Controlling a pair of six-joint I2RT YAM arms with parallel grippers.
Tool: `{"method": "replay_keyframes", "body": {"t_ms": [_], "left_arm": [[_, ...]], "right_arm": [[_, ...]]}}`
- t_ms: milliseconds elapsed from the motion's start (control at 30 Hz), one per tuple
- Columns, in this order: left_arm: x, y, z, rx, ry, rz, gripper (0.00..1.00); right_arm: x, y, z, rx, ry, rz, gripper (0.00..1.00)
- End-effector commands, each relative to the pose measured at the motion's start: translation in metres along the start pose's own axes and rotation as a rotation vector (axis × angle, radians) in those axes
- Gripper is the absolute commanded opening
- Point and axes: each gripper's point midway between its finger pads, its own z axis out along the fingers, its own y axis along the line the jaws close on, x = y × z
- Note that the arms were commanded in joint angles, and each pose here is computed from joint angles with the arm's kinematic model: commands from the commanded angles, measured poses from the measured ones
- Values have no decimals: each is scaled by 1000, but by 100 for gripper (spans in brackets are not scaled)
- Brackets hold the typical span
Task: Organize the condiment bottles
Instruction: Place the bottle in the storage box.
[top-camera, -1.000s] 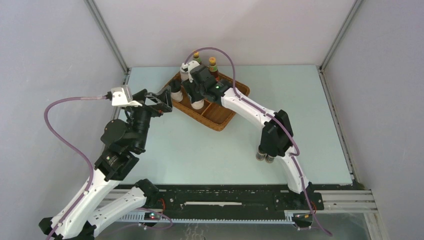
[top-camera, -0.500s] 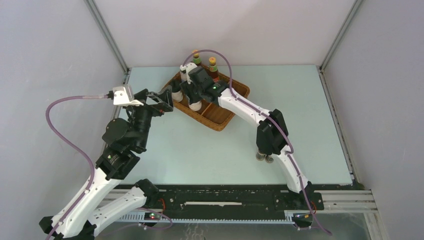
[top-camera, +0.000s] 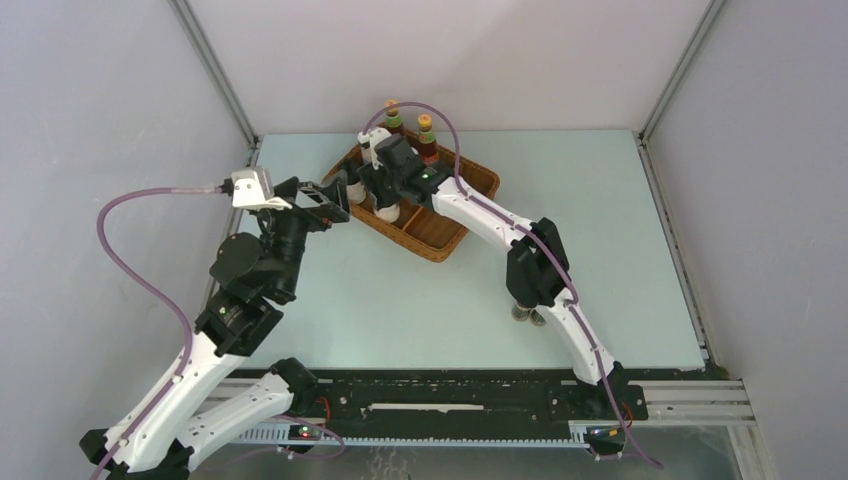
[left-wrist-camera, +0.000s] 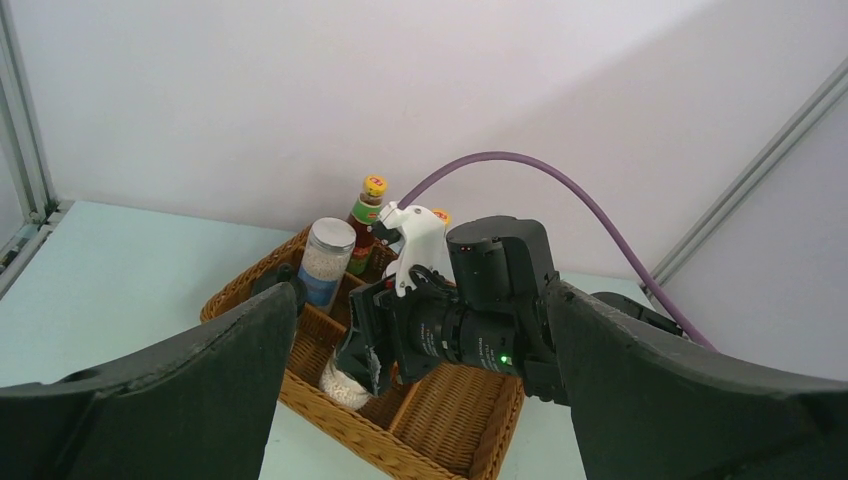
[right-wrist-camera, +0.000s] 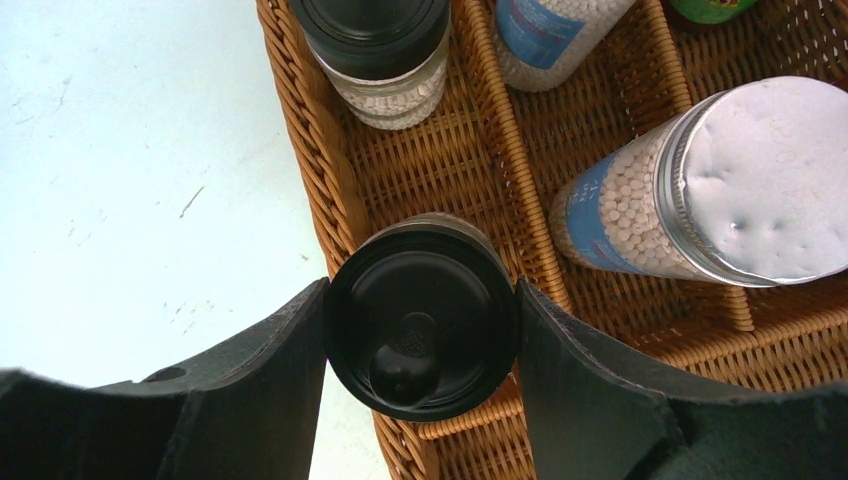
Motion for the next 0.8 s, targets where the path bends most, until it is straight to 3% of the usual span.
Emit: {"method": "replay_keyframes", "body": {"t_ms": [0, 767], "left_arm": [[10, 3, 2, -9, 6, 29, 100], [4, 4, 0, -10, -24, 13, 100]], "right_arm": [[-46, -3, -11, -10, -129, 6, 0], [-34, -14, 0, 19, -93, 13, 0]]}}
